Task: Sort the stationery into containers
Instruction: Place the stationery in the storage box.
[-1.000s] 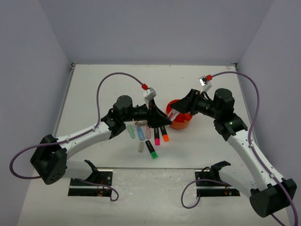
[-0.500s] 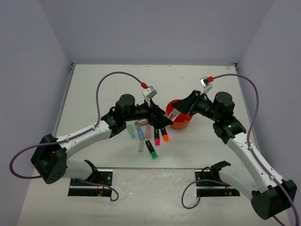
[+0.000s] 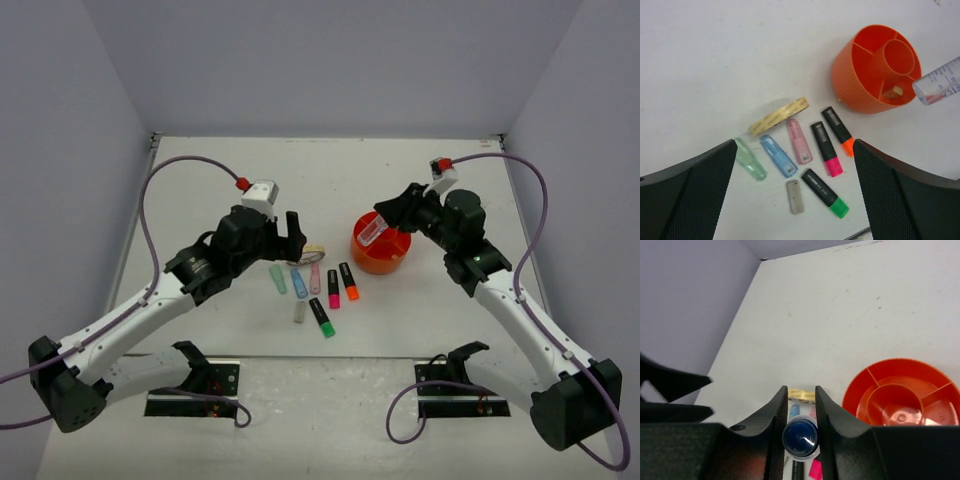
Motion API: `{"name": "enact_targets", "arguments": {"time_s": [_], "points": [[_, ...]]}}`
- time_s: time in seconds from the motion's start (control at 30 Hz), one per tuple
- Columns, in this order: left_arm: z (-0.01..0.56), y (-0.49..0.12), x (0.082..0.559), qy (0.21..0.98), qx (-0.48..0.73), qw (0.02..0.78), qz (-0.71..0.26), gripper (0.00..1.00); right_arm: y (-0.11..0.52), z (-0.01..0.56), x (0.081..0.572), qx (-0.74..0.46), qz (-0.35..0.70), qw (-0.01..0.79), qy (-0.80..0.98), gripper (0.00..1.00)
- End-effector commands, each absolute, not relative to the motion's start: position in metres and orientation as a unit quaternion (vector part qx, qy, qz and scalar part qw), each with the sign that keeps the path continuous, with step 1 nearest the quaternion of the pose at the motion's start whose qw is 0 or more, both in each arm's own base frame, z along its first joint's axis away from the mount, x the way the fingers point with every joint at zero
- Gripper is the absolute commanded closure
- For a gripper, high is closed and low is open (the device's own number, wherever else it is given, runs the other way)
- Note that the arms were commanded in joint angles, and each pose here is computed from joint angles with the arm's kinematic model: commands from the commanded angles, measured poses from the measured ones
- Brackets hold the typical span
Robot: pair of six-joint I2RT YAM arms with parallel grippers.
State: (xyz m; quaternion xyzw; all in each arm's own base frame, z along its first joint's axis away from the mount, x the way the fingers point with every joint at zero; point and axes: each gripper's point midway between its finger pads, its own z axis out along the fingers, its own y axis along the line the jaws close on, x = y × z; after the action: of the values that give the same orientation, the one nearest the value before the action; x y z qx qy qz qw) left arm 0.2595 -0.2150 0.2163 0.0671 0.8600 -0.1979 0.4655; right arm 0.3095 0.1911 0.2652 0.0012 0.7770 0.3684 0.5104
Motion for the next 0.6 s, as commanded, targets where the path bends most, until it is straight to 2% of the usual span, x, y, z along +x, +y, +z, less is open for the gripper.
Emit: {"name": "enact_targets", "arguments": {"time_s": [0.0, 0.17, 0.33, 0.57], "points": [[0.238, -0.163, 0.250, 0.862, 0.033, 0.491, -0.117, 0.00, 0.184, 0.265, 0.345, -0.010, 0.310, 0.577, 0.755, 1.00], [0.245, -0.142, 0.237, 0.858, 0.033, 0.501, -0.103, 0.00, 0.189, 0.247, 0.358, -0.017, 0.297, 0.577, 0.760, 1.00], [0.229, -0.121, 0.227, 0.858, 0.025, 0.508, -0.078, 0.00, 0.204, 0.223, 0.363, -0.030, 0.305, 0.552, 0.776, 1.00], [0.230, -0.121, 0.223, 0.850, 0.024, 0.518, -0.096, 0.00, 0.199, 0.210, 0.362, -0.030, 0.263, 0.565, 0.781, 1.00]]}}
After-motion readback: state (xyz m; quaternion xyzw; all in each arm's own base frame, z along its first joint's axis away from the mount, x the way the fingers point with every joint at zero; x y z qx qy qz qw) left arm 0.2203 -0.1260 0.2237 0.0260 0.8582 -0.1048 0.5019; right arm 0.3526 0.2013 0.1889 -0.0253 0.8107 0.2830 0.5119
